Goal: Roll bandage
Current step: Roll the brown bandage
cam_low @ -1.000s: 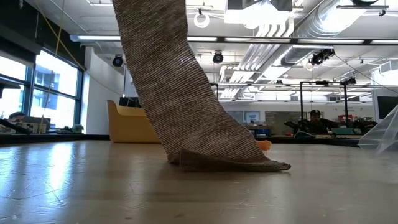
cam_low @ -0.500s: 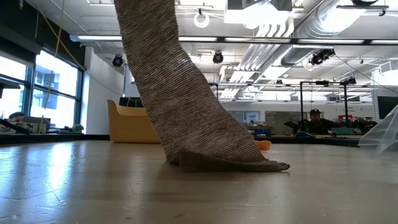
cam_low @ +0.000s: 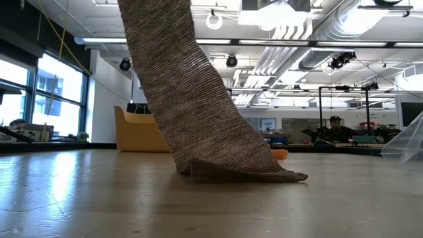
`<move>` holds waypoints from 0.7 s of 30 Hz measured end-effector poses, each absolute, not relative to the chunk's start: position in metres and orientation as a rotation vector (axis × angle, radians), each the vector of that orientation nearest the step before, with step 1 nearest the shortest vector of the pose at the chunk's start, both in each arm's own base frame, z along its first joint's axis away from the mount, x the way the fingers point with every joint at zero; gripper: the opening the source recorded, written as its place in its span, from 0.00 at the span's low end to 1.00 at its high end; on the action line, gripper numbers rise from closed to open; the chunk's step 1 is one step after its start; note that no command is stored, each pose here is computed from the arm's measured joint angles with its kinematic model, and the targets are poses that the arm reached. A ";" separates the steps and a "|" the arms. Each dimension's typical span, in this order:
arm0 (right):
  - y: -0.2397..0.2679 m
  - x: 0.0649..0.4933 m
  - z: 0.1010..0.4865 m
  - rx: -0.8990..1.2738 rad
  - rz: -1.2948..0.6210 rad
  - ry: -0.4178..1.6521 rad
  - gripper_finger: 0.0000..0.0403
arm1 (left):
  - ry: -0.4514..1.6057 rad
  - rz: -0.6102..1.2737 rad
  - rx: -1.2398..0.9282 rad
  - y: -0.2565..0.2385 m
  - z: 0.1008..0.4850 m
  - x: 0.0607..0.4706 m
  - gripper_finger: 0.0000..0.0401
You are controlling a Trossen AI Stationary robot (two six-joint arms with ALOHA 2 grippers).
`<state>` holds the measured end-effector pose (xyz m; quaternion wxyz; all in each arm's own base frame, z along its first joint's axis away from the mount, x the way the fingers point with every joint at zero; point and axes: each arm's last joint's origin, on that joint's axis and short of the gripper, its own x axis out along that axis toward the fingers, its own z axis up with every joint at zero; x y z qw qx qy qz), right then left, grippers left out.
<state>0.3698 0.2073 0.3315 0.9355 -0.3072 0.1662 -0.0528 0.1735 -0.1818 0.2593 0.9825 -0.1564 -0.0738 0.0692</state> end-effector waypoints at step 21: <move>0.217 0.360 0.338 -0.583 -0.138 0.314 0.00 | -0.132 0.059 -0.269 -0.185 0.268 0.158 0.24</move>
